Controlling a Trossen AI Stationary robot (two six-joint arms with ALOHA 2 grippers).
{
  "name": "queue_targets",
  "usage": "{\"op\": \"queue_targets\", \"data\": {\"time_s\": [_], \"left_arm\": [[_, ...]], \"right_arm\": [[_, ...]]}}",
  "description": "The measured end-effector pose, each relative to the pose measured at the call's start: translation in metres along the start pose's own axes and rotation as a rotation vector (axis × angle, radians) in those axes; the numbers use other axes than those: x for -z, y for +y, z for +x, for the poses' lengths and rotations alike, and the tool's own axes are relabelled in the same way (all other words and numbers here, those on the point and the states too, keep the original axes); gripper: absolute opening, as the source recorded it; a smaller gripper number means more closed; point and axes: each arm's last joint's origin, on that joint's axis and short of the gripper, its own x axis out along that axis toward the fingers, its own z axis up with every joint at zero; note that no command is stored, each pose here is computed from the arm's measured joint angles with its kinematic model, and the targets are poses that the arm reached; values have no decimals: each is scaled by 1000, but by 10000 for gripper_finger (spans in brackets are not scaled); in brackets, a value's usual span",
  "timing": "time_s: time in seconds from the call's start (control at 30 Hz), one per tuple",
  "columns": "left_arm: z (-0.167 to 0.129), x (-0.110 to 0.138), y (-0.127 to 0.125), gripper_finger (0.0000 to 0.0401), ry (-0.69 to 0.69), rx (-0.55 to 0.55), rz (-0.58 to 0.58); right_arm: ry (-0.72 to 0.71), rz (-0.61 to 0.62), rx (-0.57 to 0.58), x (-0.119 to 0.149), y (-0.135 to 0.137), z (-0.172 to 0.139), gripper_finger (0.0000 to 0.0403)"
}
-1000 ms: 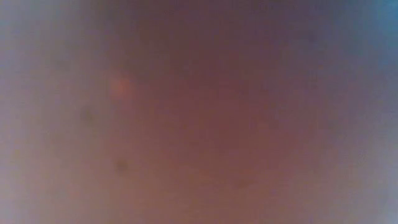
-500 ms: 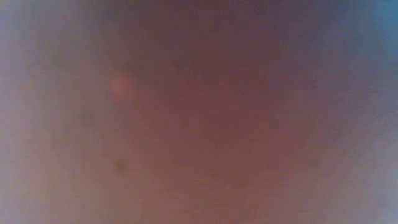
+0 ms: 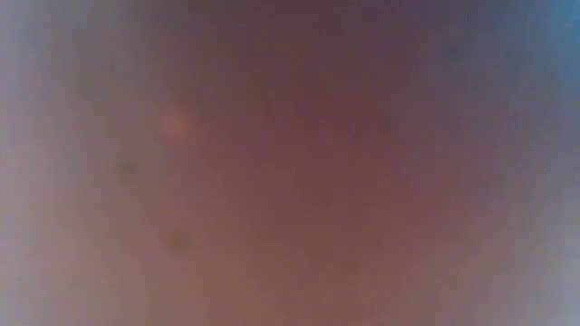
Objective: Pick & Place Utensil
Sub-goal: Put the pink straw into the yellow cup on the transparent mat
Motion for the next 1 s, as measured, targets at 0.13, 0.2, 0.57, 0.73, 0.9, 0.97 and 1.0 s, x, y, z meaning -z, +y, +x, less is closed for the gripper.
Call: {"op": "queue_targets", "data": {"time_s": [0.13,0.2,0.57,0.73,0.9,0.97,1.0], "left_arm": [[0,0,0,48,0,0,1],[0,0,0,48,1,-1,-1],[0,0,0,48,1,0,-3],[0,0,0,48,1,0,-4],[0,0,0,48,0,0,-4],[0,0,0,48,1,0,-4],[0,0,0,48,1,0,-4]], "right_arm": [[-43,48,-2,28,5,12,1],[-110,75,0,33,6,15,1],[-113,85,-3,71,14,26,1],[-86,83,4,85,12,30,1],[-40,81,18,94,5,30,18],[-40,81,25,94,2,30,33],[-40,81,25,94,1,30,42]]}}
